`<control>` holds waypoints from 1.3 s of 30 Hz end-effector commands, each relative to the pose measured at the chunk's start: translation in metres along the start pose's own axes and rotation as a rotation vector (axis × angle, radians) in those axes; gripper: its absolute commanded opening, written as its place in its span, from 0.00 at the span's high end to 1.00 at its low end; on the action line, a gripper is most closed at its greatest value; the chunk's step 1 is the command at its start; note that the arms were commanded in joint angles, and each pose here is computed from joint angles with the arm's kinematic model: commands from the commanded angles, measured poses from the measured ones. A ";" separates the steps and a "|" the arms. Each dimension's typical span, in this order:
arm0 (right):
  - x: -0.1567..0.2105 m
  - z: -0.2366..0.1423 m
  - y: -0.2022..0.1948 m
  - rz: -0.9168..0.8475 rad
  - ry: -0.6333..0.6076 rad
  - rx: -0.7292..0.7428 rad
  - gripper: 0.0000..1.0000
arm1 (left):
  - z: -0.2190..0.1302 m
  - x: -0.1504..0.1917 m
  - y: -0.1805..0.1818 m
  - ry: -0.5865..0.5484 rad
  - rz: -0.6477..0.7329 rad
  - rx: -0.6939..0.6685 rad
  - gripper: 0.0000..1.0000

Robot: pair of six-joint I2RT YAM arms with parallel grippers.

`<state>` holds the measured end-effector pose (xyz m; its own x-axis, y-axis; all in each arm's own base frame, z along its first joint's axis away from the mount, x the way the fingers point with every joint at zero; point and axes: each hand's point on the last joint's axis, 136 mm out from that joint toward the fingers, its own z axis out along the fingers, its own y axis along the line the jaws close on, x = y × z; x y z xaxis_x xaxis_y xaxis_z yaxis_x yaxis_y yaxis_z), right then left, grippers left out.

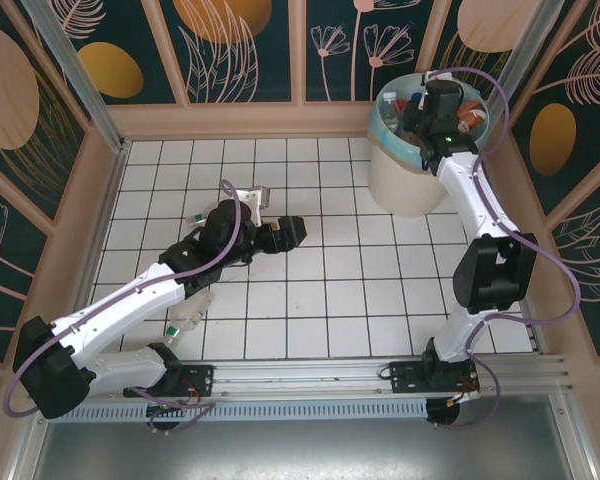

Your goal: Put the plastic bottles in the bin

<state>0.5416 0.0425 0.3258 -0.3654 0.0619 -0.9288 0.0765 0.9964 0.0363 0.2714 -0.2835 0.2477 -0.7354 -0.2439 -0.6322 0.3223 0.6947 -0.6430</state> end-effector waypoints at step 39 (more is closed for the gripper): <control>0.086 -0.298 0.320 -0.499 -0.334 -1.238 0.24 | -0.167 -0.001 0.110 -0.287 -0.191 -0.511 0.15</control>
<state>0.3122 0.3397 0.3908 -0.0280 -0.1469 -0.9888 -0.8033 0.5919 -0.0652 0.2186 -0.1195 0.2735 -0.5354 -0.5190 -0.6664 -0.0615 0.8108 -0.5821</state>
